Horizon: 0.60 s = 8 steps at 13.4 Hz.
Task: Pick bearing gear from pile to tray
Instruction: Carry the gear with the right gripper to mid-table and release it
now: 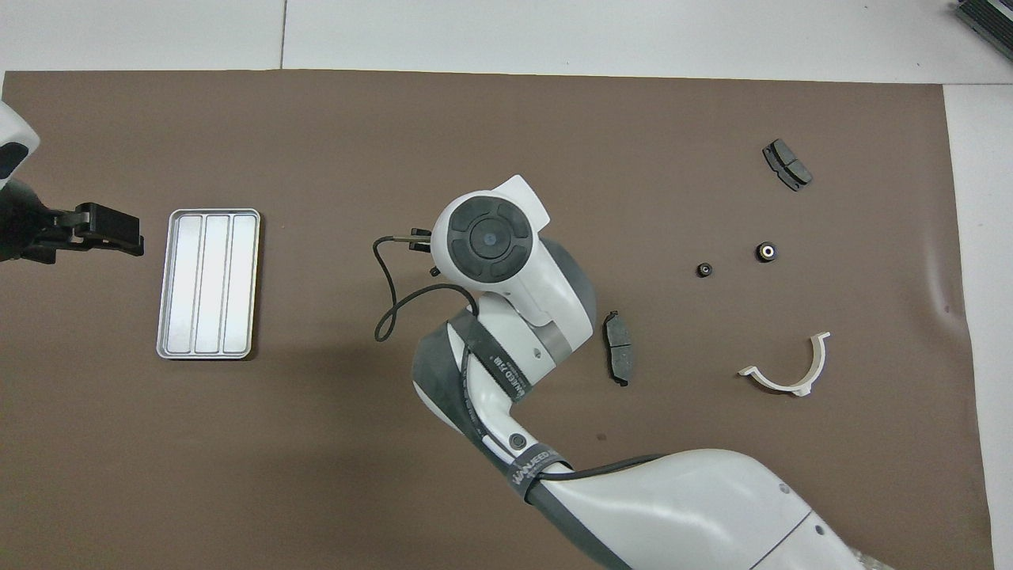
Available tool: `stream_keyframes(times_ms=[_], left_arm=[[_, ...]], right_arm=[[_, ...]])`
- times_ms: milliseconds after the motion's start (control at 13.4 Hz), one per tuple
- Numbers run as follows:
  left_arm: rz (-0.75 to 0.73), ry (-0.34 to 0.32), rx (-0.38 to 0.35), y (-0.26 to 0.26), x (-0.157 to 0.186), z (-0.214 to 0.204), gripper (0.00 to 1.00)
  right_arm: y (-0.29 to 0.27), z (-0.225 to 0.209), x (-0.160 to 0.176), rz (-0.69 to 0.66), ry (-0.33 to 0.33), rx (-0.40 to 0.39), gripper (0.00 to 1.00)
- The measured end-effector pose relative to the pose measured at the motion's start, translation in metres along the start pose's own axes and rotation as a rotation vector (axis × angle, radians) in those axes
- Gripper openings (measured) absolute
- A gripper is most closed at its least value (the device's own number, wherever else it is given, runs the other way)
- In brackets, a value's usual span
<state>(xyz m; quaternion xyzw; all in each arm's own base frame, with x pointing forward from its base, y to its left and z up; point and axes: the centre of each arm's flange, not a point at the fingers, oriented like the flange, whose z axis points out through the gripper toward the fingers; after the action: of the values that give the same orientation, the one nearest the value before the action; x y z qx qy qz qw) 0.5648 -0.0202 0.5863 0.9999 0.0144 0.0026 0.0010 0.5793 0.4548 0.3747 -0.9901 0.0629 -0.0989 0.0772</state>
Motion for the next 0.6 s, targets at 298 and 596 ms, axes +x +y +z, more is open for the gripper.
stream_keyframes(times_ms=[298,596], left_arm=[[0.0,0.0,0.0,0.0,0.0,0.0,1.0],[-0.002,0.0,0.0,-0.001,0.0,0.0,1.0]], right_arm=[[-0.031,0.036,-0.05,-0.05,-0.003,0.006,0.34],[-0.027,0.063,-0.074,-0.065,-0.018,0.001,0.34]])
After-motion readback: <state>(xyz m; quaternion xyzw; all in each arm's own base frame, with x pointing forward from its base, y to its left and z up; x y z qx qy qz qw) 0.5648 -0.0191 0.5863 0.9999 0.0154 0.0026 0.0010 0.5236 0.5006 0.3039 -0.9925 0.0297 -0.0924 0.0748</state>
